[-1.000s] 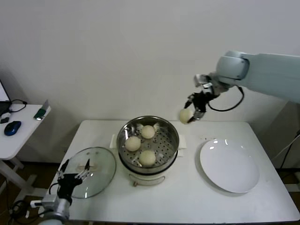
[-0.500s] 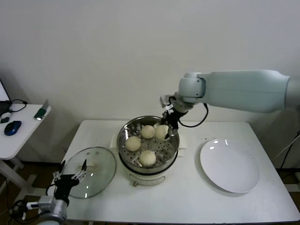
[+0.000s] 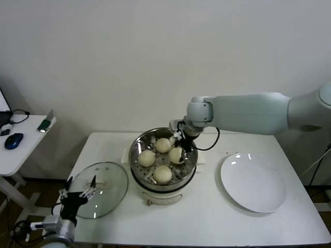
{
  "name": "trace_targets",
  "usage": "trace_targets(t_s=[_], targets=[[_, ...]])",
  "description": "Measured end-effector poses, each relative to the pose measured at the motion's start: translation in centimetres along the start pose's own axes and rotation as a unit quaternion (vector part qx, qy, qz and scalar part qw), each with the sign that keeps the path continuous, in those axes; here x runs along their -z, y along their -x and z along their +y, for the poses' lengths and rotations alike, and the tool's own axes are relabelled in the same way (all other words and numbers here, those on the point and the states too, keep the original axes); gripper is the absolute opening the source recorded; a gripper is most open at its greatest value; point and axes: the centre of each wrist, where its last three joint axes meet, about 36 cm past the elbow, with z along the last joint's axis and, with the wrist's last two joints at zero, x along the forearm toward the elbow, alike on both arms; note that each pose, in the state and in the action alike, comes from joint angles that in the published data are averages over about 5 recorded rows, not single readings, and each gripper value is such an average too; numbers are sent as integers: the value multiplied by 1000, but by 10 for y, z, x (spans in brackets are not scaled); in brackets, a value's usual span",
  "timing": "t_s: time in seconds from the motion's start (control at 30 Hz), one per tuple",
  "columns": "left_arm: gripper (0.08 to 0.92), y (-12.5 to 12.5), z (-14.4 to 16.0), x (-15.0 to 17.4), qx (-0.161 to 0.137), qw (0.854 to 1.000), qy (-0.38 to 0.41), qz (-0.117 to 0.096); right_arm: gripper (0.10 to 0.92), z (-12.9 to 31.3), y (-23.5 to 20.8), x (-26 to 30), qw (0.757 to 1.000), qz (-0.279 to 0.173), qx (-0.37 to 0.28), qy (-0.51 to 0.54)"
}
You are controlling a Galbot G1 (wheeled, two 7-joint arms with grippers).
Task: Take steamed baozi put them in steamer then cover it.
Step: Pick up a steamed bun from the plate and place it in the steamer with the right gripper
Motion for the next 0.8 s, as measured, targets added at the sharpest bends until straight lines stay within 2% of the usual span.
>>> trace_targets(t_s=[0.23,0.4,0.5,0.67,0.8], targets=[[823,1,-1,0,-1,1000,-1,-1,695,2,9,5,1000,7,2,-11],[823,1,-1,0,-1,1000,-1,-1,797,3,10,7,1000,8,5,-17],[823,1,0,1,-1,1000,-1,-2,819,2,6,5,1000,4,5,-19],[823,-1,1,3,0,1000,2,0,823,-5,-15,-1,1000,-17,-9,-4],[823,-3,1,4,-1,1000,6,2,823,-9,-39,-11,997,-57,-34,31]])
